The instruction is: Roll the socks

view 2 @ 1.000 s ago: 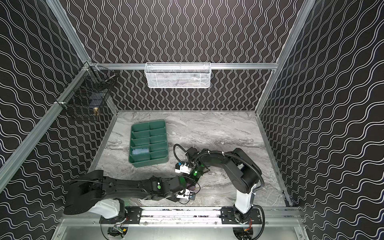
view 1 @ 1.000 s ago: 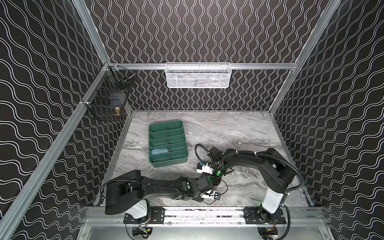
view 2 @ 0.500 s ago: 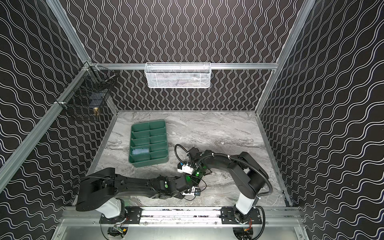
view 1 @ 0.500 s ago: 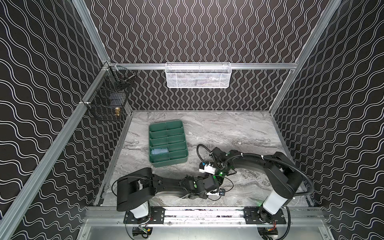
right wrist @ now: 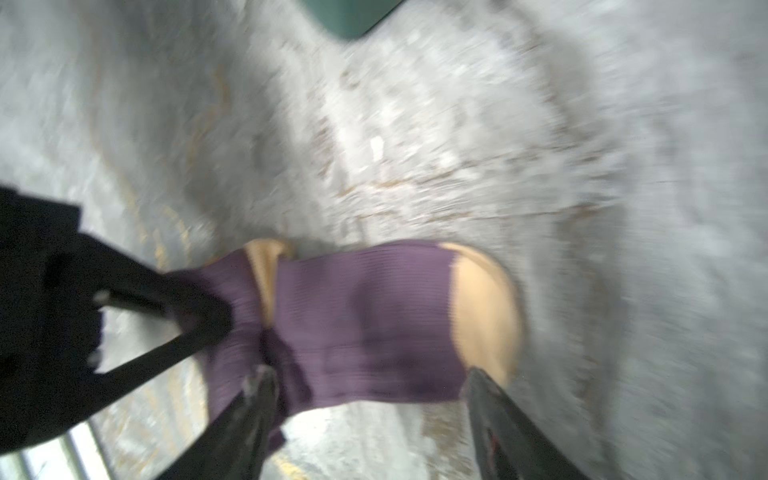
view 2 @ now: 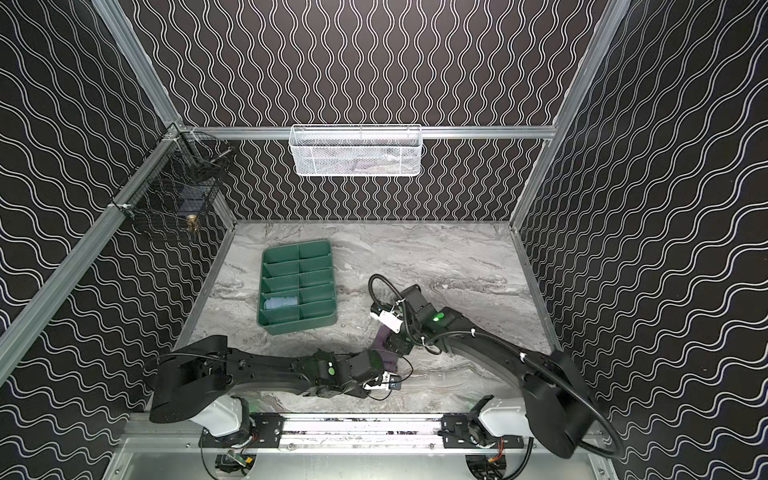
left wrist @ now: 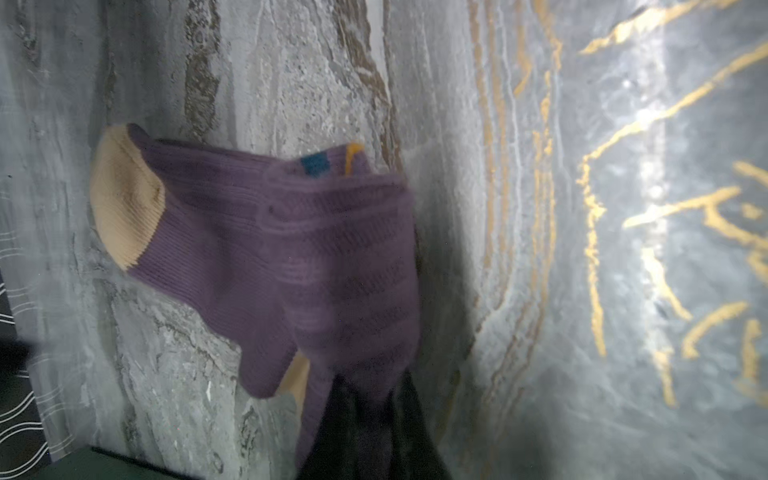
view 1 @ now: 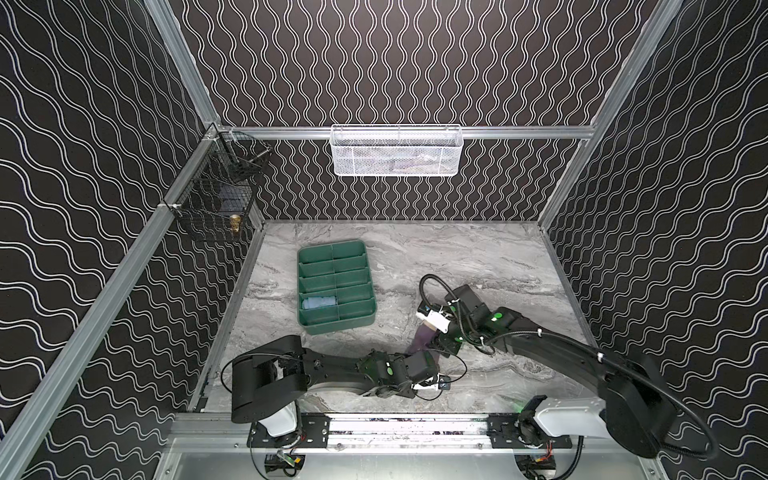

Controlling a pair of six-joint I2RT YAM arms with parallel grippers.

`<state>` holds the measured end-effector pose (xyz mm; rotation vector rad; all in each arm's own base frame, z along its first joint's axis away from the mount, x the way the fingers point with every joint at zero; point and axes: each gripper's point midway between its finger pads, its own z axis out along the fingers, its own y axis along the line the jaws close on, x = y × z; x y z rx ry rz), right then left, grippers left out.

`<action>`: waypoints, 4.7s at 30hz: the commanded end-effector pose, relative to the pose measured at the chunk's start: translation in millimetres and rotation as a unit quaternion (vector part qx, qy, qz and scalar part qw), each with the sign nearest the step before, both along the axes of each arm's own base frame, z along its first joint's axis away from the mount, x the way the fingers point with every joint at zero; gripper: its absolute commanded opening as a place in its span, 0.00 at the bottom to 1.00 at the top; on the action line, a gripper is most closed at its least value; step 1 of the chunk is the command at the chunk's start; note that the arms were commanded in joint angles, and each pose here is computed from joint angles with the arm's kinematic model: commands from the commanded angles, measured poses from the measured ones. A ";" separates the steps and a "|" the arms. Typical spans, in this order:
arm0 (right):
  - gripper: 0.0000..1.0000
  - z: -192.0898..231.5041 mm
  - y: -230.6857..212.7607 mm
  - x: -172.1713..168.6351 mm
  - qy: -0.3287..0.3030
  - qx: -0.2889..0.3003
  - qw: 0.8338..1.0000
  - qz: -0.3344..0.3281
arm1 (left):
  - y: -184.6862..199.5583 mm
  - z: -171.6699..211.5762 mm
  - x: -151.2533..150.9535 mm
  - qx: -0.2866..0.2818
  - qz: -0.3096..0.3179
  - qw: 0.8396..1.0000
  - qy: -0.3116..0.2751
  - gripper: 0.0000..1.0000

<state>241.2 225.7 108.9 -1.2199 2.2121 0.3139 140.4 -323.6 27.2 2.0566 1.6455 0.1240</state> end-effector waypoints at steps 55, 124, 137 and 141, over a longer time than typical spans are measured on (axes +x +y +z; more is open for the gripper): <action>0.67 -79.2 41.0 -84.7 -0.185 -0.169 0.929 0.272 | 20.0 -31.5 36.5 0.098 0.211 0.907 0.352 0.00; 0.00 -136.4 -10.8 -57.2 0.231 -0.090 0.958 0.147 | 15.9 101.5 10.8 -0.111 -0.037 0.993 -0.025 0.78; 0.00 -133.2 -5.1 -58.9 0.243 -0.076 0.955 0.151 | -3.7 15.1 12.6 -0.038 -0.050 0.998 0.023 0.57; 0.00 -134.3 -2.8 -59.9 0.251 -0.072 0.953 0.152 | -4.1 1.5 15.5 -0.031 -0.032 0.998 0.037 0.35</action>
